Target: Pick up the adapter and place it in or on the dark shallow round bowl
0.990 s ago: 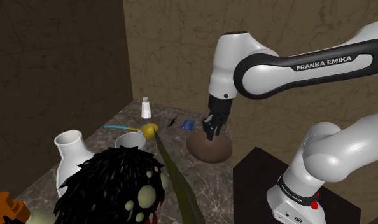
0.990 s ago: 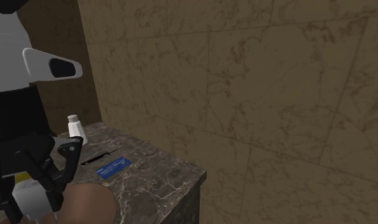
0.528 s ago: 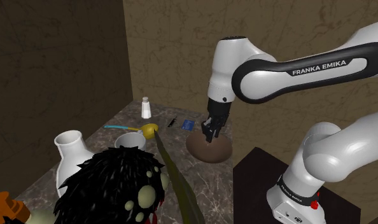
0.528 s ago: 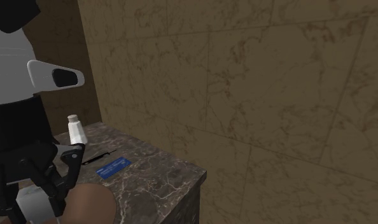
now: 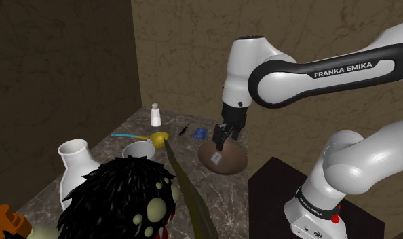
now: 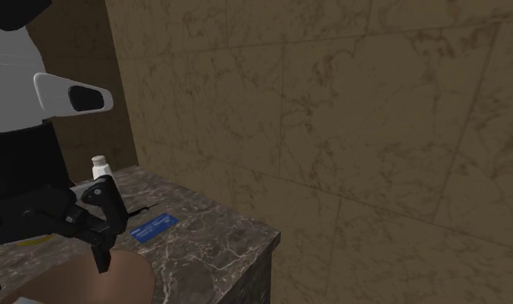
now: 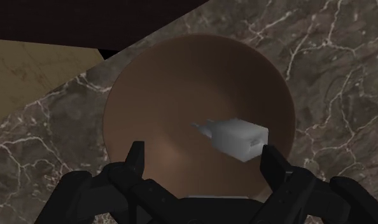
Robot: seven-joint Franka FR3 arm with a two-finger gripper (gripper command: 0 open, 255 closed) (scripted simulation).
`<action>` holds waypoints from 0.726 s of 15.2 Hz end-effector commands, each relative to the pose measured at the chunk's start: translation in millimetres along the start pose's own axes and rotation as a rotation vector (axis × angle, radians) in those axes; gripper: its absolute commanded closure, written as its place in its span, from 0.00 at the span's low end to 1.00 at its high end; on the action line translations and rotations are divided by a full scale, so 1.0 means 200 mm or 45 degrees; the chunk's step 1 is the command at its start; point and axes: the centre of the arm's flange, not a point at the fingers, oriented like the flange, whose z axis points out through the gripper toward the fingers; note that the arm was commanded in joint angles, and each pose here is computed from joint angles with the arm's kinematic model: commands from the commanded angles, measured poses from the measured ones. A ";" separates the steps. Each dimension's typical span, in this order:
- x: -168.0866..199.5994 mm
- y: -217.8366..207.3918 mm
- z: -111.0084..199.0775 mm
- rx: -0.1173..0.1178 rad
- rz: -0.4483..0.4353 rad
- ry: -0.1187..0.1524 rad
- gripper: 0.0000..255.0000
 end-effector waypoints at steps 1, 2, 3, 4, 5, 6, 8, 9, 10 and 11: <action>0.01 0.00 -0.10 0.000 0.000 -0.001 0.00; 0.01 0.00 -0.16 0.000 0.000 -0.001 0.00; 0.01 0.00 -0.22 0.000 0.000 -0.001 0.00; 0.01 0.00 -0.22 0.000 0.000 -0.001 0.00; 0.01 0.00 -0.22 0.000 0.000 -0.001 0.00; 0.01 0.00 -0.22 0.000 0.000 -0.001 0.00; 0.01 0.00 -0.22 0.000 0.000 -0.001 0.00; 0.01 0.00 -0.22 0.000 0.000 -0.001 0.00; 0.01 0.00 -0.22 0.000 0.000 -0.001 0.00; 0.01 0.00 -0.22 0.000 0.000 -0.001 0.00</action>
